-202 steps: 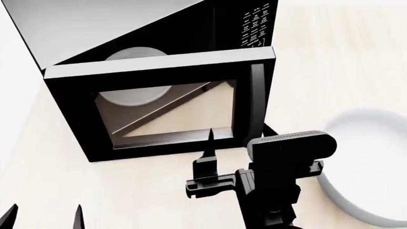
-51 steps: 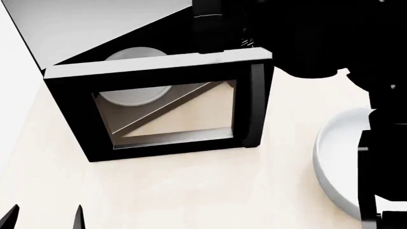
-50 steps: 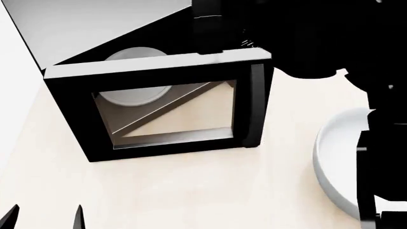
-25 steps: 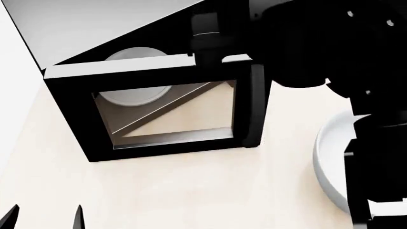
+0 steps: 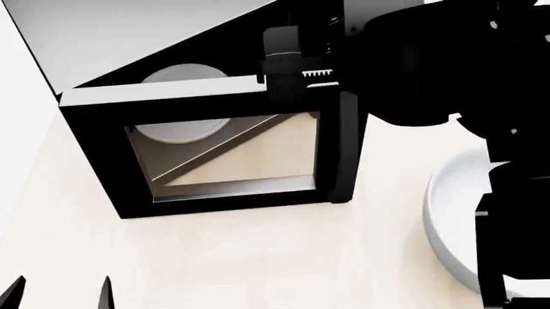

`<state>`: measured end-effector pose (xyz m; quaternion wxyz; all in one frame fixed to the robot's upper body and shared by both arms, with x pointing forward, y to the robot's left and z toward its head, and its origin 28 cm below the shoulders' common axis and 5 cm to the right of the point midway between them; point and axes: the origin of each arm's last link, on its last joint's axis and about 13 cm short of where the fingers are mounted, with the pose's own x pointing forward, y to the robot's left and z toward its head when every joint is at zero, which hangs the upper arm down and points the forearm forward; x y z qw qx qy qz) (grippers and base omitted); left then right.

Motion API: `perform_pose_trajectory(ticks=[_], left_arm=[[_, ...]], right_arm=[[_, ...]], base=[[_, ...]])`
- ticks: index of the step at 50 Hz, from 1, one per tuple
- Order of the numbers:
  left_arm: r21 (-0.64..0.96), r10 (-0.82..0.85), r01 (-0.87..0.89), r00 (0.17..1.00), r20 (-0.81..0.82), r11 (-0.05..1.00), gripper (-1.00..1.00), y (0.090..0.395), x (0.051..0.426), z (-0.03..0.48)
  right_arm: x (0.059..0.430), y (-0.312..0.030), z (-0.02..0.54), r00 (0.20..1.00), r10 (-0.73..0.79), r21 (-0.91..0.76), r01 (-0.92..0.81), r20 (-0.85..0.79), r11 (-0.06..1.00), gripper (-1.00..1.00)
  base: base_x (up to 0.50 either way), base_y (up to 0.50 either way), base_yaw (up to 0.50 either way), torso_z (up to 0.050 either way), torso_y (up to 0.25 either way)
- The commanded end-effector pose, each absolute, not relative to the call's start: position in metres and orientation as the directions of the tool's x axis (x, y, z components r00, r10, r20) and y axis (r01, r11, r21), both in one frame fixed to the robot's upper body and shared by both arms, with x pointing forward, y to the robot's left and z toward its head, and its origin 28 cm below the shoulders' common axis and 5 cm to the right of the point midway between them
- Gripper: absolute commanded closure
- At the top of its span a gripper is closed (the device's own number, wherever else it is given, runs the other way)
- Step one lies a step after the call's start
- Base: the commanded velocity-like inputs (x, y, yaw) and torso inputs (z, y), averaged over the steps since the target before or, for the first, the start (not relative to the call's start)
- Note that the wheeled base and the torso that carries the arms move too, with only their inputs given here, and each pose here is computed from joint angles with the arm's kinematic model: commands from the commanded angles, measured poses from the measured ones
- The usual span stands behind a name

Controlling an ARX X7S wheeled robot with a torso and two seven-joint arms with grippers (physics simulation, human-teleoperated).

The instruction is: Open the microwave.

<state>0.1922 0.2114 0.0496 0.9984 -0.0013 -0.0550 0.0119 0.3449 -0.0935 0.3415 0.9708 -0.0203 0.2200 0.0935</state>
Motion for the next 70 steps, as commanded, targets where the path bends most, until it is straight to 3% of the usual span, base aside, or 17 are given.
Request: perform_pose_trajectory(ticks=[1, 70], left_arm=[[-0.005, 0.025, -0.025, 0.993, 0.112, 1.0, -1.0, 0.212, 0.192, 0.05], [-0.008, 0.014, -0.014, 0.993, 0.115, 1.0, -1.0, 0.211, 0.189, 0.052]], right_arm=[[0.347, -0.095, 0.325, 0.856, 0.175, 0.005, -0.197, -0.487, 0.98, -1.0], [0.302, -0.093, 0.304, 0.737, 0.25, 0.016, -0.308, -0.628, 0.951, -1.0]], base=[[0.0, 0.0, 0.0, 0.0, 0.0], [0.0, 0.0, 0.0, -0.001, -0.003]])
